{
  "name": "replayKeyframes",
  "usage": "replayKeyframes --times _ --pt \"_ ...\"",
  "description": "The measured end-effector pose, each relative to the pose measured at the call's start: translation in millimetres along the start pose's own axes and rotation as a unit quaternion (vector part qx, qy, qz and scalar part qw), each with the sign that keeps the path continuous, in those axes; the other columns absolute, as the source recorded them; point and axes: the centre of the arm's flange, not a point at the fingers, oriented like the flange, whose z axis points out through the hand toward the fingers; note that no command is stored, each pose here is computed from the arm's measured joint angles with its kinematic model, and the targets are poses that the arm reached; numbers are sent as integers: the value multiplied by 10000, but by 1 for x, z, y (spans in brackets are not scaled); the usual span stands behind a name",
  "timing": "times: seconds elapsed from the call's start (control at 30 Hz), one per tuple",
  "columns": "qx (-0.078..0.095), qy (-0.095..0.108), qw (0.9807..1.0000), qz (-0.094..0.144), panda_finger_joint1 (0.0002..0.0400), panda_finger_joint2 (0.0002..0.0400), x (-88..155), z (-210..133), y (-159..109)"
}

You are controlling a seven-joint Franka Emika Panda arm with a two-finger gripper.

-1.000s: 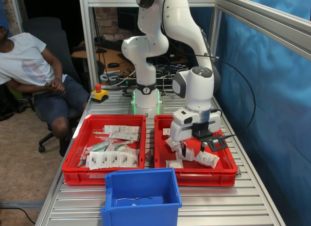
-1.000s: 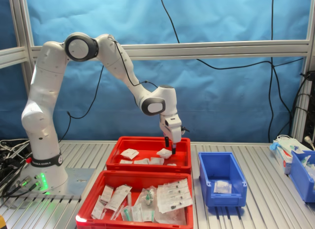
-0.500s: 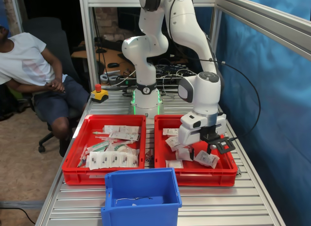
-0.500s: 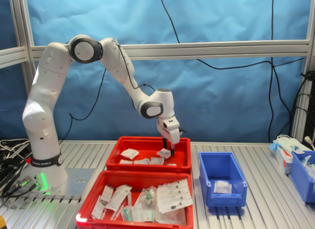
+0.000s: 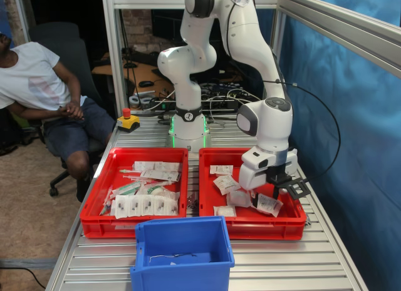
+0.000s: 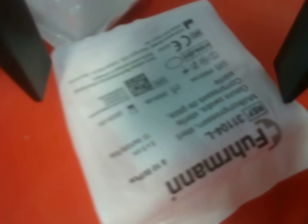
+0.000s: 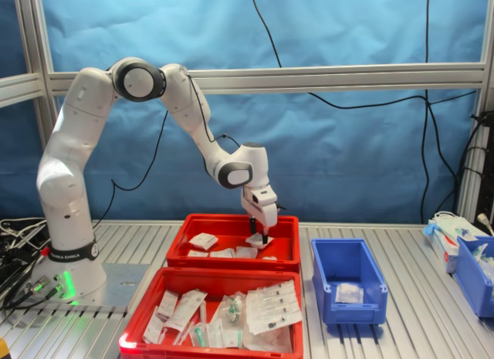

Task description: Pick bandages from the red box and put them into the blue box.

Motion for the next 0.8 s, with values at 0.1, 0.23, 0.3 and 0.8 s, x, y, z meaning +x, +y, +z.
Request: replayKeyframes --times 0.1,0.23,0.3,0.8 --pt "-4 -18 10000 -22 400 400 -3 2 -3" --pt "-22 -58 10000 -57 400 400 -9 7 -6" --pt "-37 -82 9999 -77 400 400 -12 10 -8" --pt "-41 -81 9999 -85 400 400 -9 19 -15"
